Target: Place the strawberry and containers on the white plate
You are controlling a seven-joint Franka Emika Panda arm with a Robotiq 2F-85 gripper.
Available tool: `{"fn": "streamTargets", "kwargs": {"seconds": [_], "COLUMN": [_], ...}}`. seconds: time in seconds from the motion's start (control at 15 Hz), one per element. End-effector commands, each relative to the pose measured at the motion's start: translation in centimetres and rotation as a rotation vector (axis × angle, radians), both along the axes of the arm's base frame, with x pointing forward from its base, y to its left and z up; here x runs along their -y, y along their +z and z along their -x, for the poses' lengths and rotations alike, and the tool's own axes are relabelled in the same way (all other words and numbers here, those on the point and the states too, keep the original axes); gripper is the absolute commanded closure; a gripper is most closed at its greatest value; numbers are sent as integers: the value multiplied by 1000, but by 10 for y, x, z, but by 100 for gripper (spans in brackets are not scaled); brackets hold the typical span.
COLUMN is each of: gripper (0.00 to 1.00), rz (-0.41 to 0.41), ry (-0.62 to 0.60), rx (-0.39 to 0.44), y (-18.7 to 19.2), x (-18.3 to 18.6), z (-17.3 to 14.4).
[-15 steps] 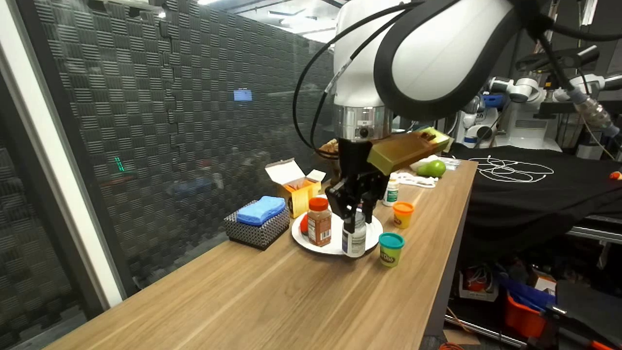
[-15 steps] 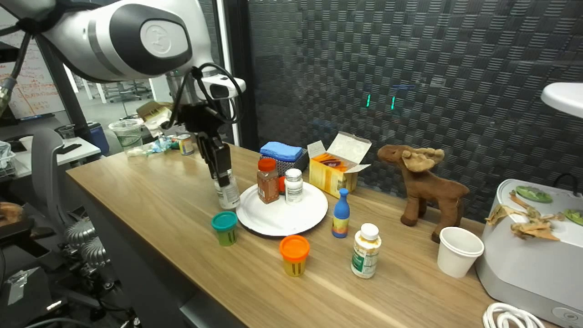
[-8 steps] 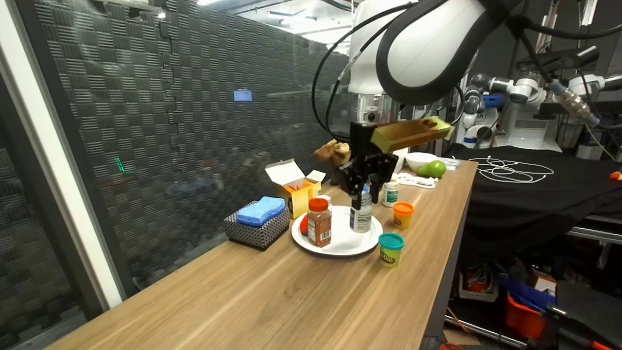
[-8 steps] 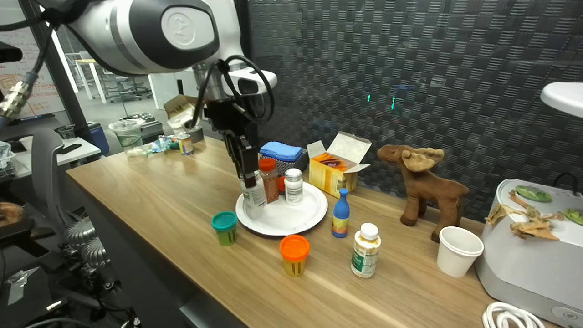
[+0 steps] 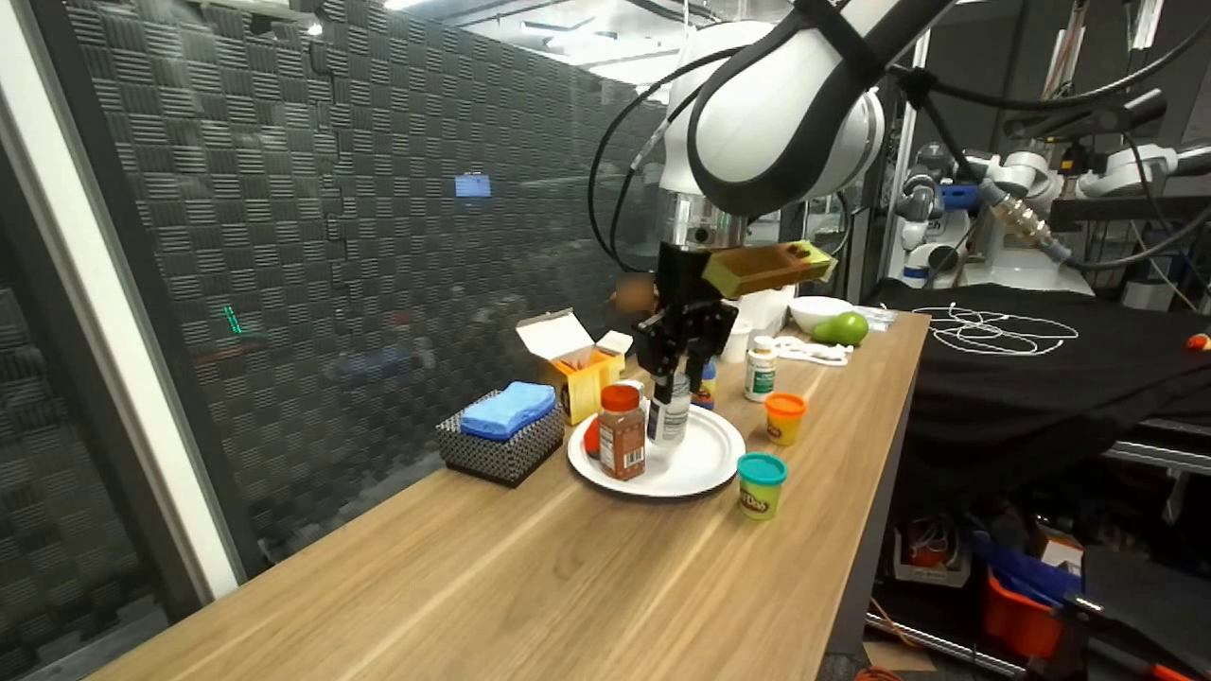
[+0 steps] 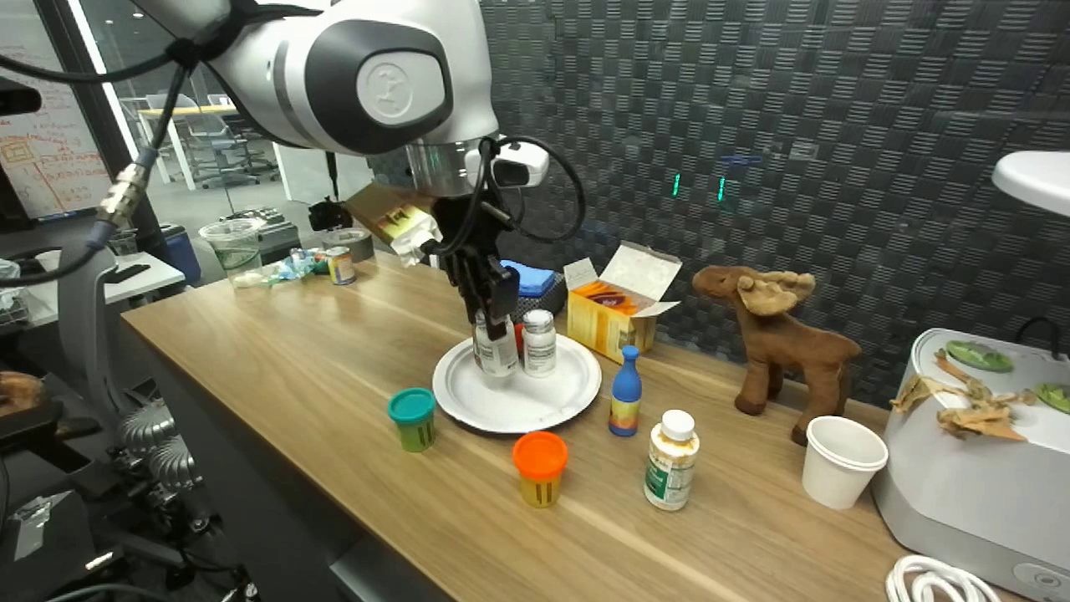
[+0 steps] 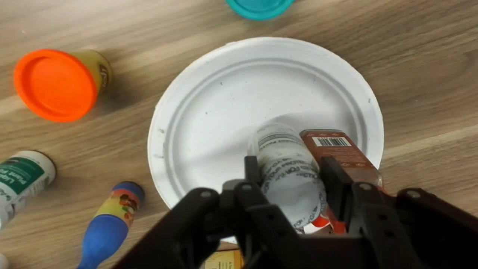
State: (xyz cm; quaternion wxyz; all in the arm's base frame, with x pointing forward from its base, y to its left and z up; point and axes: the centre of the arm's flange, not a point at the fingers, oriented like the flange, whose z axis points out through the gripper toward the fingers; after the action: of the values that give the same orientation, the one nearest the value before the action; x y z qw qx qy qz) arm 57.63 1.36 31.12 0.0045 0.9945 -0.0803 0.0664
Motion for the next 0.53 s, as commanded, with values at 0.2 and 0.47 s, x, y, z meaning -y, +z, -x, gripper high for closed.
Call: {"fn": "streamTargets", "kwargs": {"seconds": [0.2,0.47], "gripper": [80,80], "rz": [-3,6], "ry": [143,204], "rx": [27,26], "y": [-14,-22], "x": [-2,-4], "z": [-22,-24]}}
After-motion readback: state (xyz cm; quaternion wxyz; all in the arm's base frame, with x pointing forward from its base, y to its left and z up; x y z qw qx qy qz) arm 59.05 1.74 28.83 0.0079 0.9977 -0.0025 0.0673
